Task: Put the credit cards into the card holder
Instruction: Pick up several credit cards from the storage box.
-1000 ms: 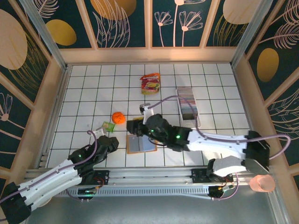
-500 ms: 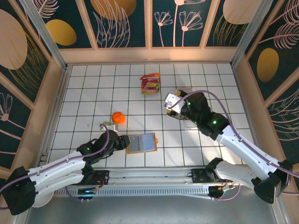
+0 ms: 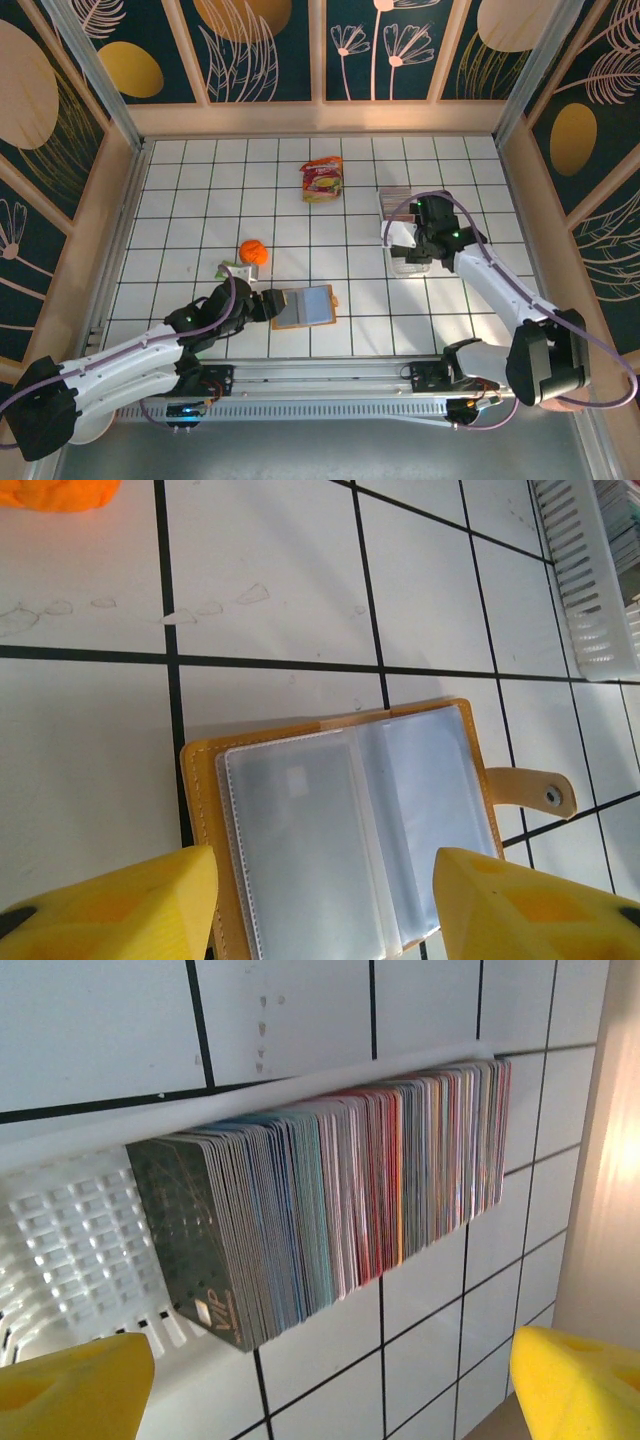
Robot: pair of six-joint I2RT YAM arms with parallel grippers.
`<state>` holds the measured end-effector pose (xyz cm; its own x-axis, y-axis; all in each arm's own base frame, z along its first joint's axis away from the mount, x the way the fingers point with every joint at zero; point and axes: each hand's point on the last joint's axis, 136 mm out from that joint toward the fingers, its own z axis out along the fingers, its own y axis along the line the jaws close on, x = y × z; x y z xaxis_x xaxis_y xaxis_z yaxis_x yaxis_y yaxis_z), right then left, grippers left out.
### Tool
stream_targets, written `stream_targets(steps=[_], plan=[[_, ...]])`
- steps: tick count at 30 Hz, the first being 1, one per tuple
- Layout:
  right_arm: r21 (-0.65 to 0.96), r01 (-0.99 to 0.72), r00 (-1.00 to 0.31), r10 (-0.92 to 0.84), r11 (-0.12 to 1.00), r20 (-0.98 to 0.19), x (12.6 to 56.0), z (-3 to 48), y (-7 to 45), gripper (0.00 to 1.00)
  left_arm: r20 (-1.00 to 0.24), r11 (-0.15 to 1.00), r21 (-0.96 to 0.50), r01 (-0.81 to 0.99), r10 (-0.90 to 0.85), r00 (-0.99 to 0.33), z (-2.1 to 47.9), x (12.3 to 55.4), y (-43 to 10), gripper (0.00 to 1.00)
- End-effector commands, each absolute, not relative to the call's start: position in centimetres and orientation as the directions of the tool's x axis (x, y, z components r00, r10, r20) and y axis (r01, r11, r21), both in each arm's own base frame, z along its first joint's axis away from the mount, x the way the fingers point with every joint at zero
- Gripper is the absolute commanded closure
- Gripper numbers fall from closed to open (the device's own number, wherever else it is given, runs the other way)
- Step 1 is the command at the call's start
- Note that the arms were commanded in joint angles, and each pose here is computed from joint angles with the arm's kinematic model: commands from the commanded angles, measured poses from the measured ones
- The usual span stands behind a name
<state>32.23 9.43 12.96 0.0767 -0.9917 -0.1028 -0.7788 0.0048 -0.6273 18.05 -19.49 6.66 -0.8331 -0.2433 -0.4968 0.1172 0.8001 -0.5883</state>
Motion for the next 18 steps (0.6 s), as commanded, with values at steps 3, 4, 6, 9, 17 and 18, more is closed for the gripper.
stream_targets(steps=[3,4,6,9,17,18], plan=[[-0.637,-0.762,0.176,-0.984,-0.113,-0.036,32.9,10.5,9.7,0.02,-0.493,0.781,-0.609,0.138,-0.237,-0.837,6.4,17.7,-19.9,0.40],[-0.640,-0.760,0.177,-0.983,-0.110,-0.041,33.1,10.3,9.8,0.02,-0.493,0.780,-0.610,0.139,-0.236,-0.838,6.4,17.6,-19.9,0.40],[-0.633,-0.766,0.180,-0.983,-0.112,-0.044,33.4,9.7,10.0,0.01,-0.492,0.780,-0.610,0.140,-0.235,-0.838,6.4,17.6,-19.9,0.40],[-0.625,-0.771,0.186,-0.982,-0.124,-0.035,33.8,8.8,10.1,0.01,-0.491,0.782,-0.607,0.139,-0.232,-0.840,6.2,17.5,-19.8,0.40],[-0.620,-0.770,0.187,-0.982,-0.148,0.002,35.1,7.0,10.2,0.04,-0.478,0.784,-0.609,0.123,-0.238,-0.846,5.6,17.3,-19.6,0.39],[-0.623,-0.769,0.184,-0.983,-0.144,0.001,35.3,7.0,10.3,0.04,-0.478,0.784,-0.608,0.123,-0.238,-0.845,5.6,17.3,-19.6,0.39]])
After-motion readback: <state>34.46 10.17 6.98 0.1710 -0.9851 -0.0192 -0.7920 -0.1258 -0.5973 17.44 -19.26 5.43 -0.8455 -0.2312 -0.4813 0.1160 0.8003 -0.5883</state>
